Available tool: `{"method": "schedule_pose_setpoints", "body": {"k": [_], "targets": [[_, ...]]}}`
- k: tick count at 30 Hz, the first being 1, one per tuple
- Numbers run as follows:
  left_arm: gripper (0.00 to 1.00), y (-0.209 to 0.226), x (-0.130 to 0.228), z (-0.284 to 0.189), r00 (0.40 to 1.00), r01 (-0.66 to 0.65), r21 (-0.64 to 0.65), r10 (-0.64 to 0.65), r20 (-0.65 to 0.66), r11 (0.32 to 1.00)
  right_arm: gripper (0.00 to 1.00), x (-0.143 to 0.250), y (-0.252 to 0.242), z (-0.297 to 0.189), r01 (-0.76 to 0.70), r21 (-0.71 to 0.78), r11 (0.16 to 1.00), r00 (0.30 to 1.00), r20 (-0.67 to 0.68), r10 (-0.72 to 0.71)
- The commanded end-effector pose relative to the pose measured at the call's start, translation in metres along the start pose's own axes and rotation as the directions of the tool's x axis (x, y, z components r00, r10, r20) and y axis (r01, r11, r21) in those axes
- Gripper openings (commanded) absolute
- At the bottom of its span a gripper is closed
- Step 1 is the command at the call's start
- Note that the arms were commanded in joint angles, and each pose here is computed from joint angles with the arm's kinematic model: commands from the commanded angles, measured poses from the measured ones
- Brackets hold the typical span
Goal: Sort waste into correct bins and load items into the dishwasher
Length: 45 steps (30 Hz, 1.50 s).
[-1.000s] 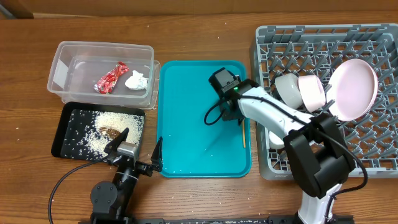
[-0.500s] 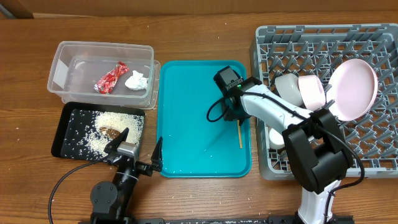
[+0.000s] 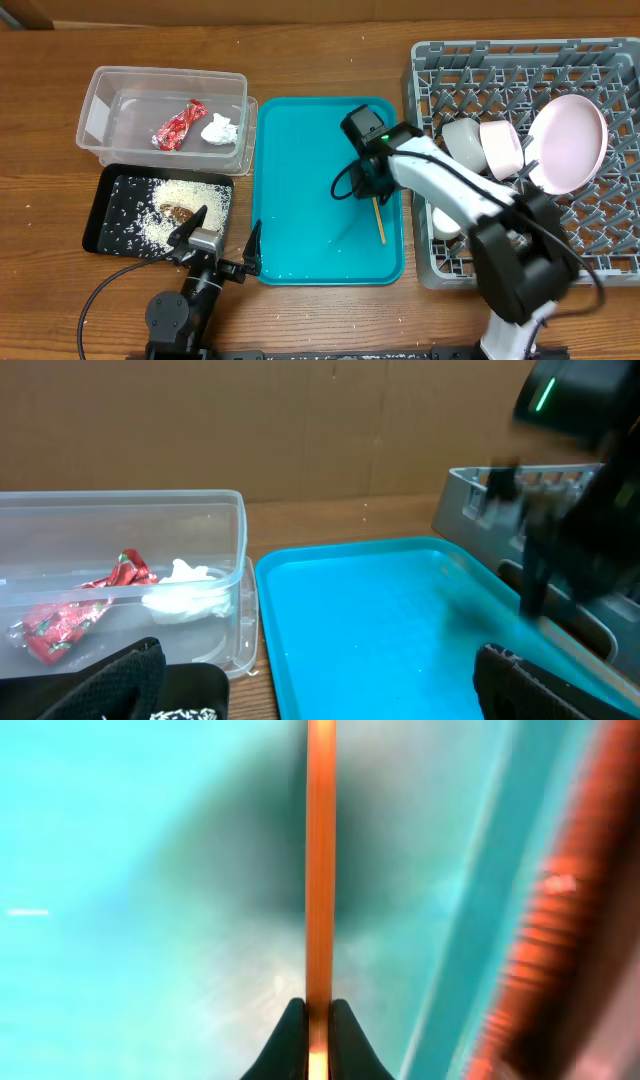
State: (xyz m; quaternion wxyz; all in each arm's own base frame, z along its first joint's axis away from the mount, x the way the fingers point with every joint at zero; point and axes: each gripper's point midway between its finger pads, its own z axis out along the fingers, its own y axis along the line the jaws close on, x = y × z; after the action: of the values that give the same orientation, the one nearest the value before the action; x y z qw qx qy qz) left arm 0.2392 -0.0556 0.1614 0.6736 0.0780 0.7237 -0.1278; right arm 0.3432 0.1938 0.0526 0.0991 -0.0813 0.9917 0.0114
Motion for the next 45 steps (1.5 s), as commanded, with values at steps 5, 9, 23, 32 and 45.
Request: {"method": "schedule_pose_setpoints", "body": {"k": [5, 9, 23, 32, 45], "targets": [[1.00, -0.001, -0.001, 0.000, 1.000, -0.020, 0.010, 0.020, 0.008, 1.000, 0.04, -0.073, -0.073, -0.151, -0.128, 0.171, 0.977, 0.881, 0.472, 0.033], [1.00, -0.001, -0.001, 0.000, 1.000, -0.021, 0.010, 0.021, 0.008, 1.000, 0.04, -0.082, -0.110, -0.133, -0.129, 0.219, 0.967, 0.897, 0.442, 0.019], [1.00, -0.001, -0.001, 0.000, 1.000, -0.021, 0.010, 0.021, 0.008, 1.000, 0.21, -0.081, -0.133, -0.079, -0.157, 0.150, 0.976, 0.942, 0.319, 0.103], [1.00, -0.001, -0.001, 0.000, 1.000, -0.021, 0.010, 0.021, 0.008, 1.000, 0.46, -0.057, -0.084, -0.211, -0.048, -0.092, 0.995, 0.899, 0.431, 0.083], [1.00, -0.001, -0.001, 0.000, 1.000, -0.021, 0.006, 0.021, 0.008, 1.000, 1.00, 0.054, -0.071, -0.326, 0.062, -0.260, 0.964, 0.825, 0.557, 0.097]]}}
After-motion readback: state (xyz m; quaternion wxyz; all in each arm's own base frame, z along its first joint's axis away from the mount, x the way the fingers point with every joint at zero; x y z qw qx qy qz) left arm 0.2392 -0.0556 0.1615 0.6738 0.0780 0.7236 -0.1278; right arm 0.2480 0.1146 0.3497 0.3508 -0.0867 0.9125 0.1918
